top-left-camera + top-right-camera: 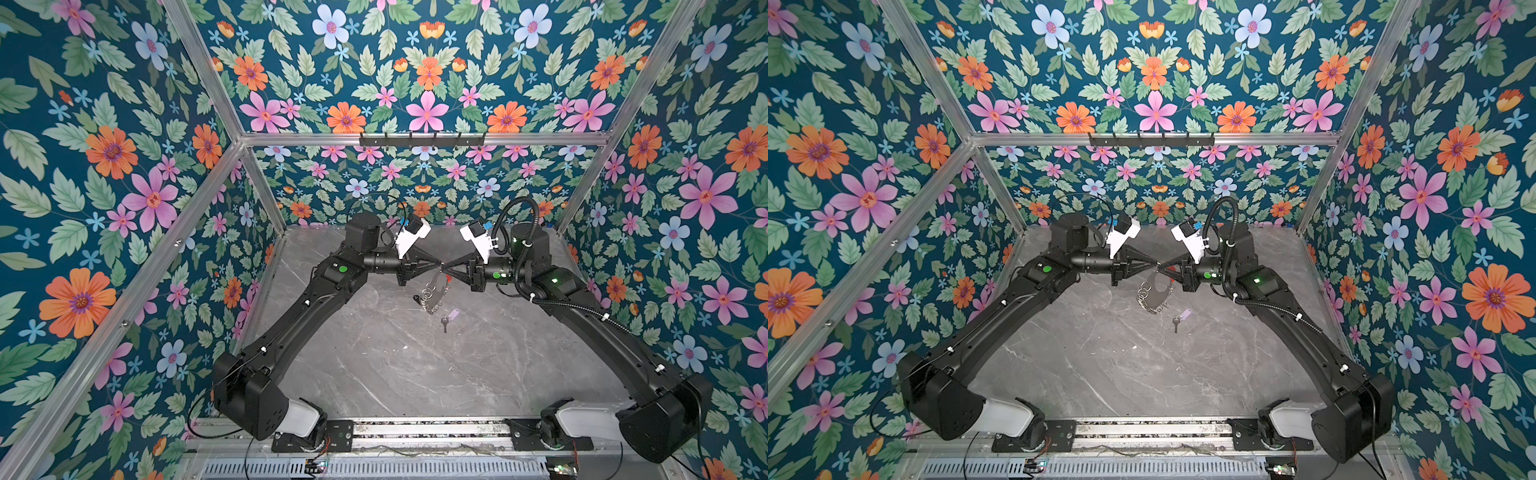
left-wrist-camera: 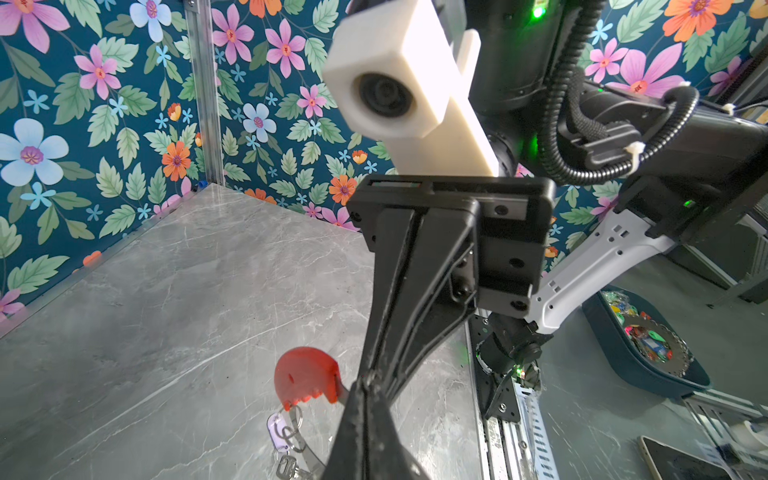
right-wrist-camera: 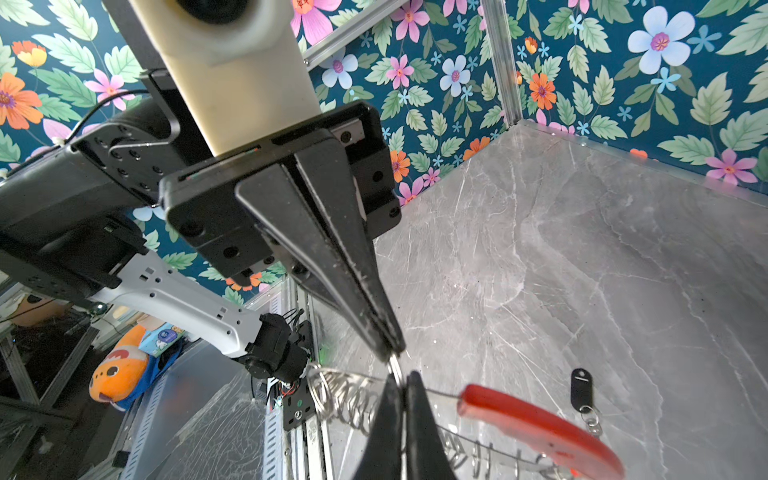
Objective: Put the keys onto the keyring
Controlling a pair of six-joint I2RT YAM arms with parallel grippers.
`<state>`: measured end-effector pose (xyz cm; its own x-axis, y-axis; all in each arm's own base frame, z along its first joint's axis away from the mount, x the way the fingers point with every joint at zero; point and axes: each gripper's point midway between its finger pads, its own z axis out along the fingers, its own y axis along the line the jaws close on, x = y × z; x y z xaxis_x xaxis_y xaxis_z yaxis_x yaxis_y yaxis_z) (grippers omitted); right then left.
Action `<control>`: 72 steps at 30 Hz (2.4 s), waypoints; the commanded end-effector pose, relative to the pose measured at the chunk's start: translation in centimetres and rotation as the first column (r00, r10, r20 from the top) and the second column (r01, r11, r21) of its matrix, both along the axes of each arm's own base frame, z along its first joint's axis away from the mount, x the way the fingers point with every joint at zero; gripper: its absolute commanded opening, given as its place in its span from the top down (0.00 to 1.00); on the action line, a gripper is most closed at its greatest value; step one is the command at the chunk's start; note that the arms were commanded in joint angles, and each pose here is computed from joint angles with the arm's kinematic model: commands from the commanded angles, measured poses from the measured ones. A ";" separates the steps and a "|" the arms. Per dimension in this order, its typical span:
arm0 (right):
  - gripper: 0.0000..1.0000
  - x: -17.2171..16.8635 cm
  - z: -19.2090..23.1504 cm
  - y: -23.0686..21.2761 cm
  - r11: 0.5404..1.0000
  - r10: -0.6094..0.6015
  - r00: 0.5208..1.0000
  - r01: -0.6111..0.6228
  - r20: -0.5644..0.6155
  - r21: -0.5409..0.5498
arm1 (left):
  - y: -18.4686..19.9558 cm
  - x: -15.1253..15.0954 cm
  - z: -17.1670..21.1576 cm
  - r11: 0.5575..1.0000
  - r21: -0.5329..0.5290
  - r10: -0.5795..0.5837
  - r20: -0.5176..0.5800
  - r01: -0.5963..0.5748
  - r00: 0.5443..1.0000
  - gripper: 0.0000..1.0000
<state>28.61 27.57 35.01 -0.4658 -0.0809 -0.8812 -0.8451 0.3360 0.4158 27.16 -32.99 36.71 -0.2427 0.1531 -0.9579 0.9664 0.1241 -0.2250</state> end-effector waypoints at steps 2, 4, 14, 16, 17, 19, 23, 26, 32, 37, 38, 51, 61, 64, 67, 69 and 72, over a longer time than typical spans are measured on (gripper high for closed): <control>1.00 1.7 1.8 -0.4 0.992 -0.107 0.989 0.098 0.105 0.083 | 2.4 3.3 2.6 0.971 -0.114 0.212 0.010 -0.209 0.977 0.71; 1.00 2.1 2.4 -0.7 0.984 -0.148 0.981 0.132 0.129 0.123 | 4.7 4.8 3.0 0.924 -0.185 0.338 -0.014 -0.334 0.941 0.71; 1.00 2.0 5.8 -0.5 0.928 -0.148 0.980 0.092 0.130 0.362 | 5.3 5.0 2.8 0.864 -0.402 0.293 -0.089 -0.304 0.952 0.70; 1.00 2.0 6.0 -0.2 0.919 -0.132 0.985 0.078 0.115 0.387 | 5.1 4.8 3.4 0.859 -0.433 0.259 -0.093 -0.273 0.961 0.69; 1.00 2.1 6.2 -0.2 0.914 -0.131 0.985 0.076 0.113 0.400 | 5.0 4.5 3.8 0.855 -0.452 0.239 -0.091 -0.254 0.967 0.68; 1.00 2.3 6.2 -0.2 0.907 -0.128 0.986 0.074 0.103 0.416 | 4.9 4.1 4.4 0.849 -0.479 0.207 -0.089 -0.224 0.974 0.67; 1.00 2.7 6.7 0.1 0.893 -0.115 0.989 0.063 0.090 0.446 | 4.4 3.5 4.8 0.845 -0.501 0.165 -0.087 -0.186 0.983 0.66; 1.00 2.9 6.9 0.3 0.889 -0.104 0.991 0.055 0.085 0.455 | 4.1 3.1 4.9 0.846 -0.505 0.152 -0.084 -0.173 0.985 0.65; 1.00 2.8 6.8 1.1 0.890 -0.066 0.995 0.026 0.073 0.454 | 3.5 2.9 4.9 0.847 -0.508 0.127 -0.088 -0.154 0.988 0.67; 1.00 2.6 6.6 1.5 0.895 -0.048 0.997 0.013 0.068 0.447 | 2.8 2.9 4.8 0.853 -0.504 0.101 -0.091 -0.134 0.991 0.69; 1.00 2.6 6.6 1.6 0.895 -0.043 0.997 0.008 0.069 0.445 | 2.7 2.9 4.8 0.854 -0.503 0.098 -0.091 -0.131 0.991 0.69; 1.00 2.5 5.6 1.9 0.911 -0.037 0.998 0.014 0.048 0.412 | 2.4 2.7 4.5 0.865 -0.488 0.082 -0.089 -0.115 0.993 1.00; 0.66 2.0 1.1 -0.8 0.988 -0.144 0.984 0.138 0.104 0.069 | 1.8 2.1 1.3 0.976 -0.190 0.105 -0.015 -0.106 0.994 1.00; 0.67 1.3 0.6 -0.7 0.995 -0.099 0.989 0.098 0.112 0.011 | 1.7 1.4 0.2 0.993 -0.102 0.065 -0.022 -0.067 0.998 1.00; 0.69 1.0 0.7 -0.3 0.998 -0.060 0.993 0.060 0.100 0.008 | 1.6 0.7 0.3 0.996 -0.083 0.020 -0.036 -0.023 0.999 1.00; 0.71 0.9 0.9 0.1 0.999 -0.036 0.995 0.034 0.092 0.018 | 1.6 0.4 0.6 0.996 -0.087 0.005 -0.038 -0.008 0.999 1.00; 0.75 1.0 0.9 0.5 1.000 -0.016 0.997 0.014 0.076 0.025 | 1.7 0.2 0.9 0.996 -0.092 -0.003 -0.035 0.000 0.999 1.00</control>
